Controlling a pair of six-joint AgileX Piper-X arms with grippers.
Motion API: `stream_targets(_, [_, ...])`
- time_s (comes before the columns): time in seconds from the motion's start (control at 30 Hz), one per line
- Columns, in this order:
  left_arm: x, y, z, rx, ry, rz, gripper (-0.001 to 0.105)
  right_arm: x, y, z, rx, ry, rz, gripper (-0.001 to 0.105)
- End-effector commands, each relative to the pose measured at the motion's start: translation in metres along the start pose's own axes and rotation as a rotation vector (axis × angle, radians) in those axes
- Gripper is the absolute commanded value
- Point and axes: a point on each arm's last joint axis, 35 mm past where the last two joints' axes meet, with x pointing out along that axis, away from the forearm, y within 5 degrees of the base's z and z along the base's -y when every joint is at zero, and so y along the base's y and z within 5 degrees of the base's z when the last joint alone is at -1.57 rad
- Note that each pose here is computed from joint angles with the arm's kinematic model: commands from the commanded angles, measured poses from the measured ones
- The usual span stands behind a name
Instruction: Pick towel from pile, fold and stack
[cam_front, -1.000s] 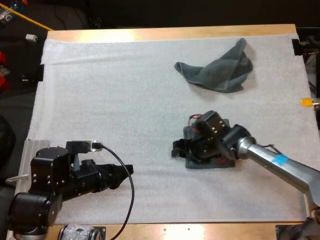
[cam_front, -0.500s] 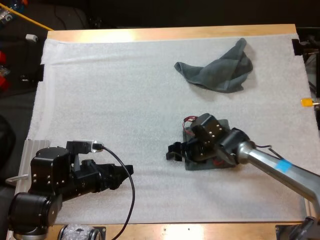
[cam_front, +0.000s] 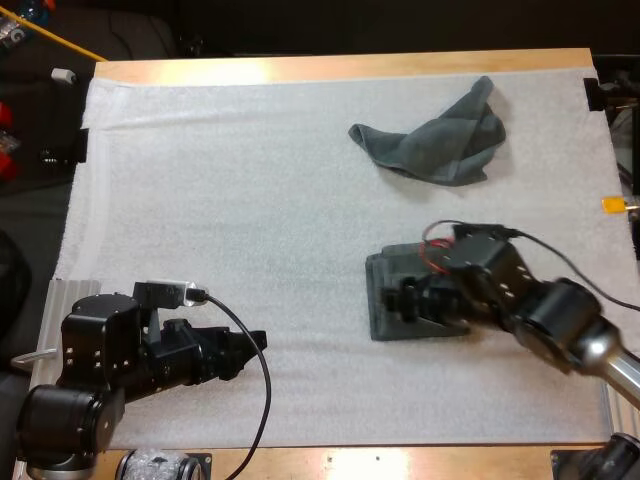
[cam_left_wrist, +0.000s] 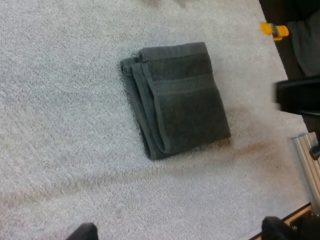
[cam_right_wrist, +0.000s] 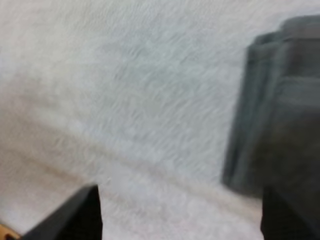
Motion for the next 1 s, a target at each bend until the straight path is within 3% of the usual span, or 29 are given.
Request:
stream_targets(0.0, [-0.002, -0.001, 0.000, 0.008, -0.006, 0.006, 0.063, -0.013, 0.000, -0.003, -0.025, -0.003, -0.024, 0.064])
stream_targets(0.53, [-0.002, -0.001, 0.000, 0.032, -0.006, 0.006, 0.071, -0.135, -0.009, -0.063, -0.028, -0.119, -0.013, 0.064])
stream_targets(0.97, [0.003, -0.002, 0.004, 0.048, 0.014, -0.001, 0.071, -0.158, -0.018, -0.072, -0.014, -0.252, -0.209, 0.064])
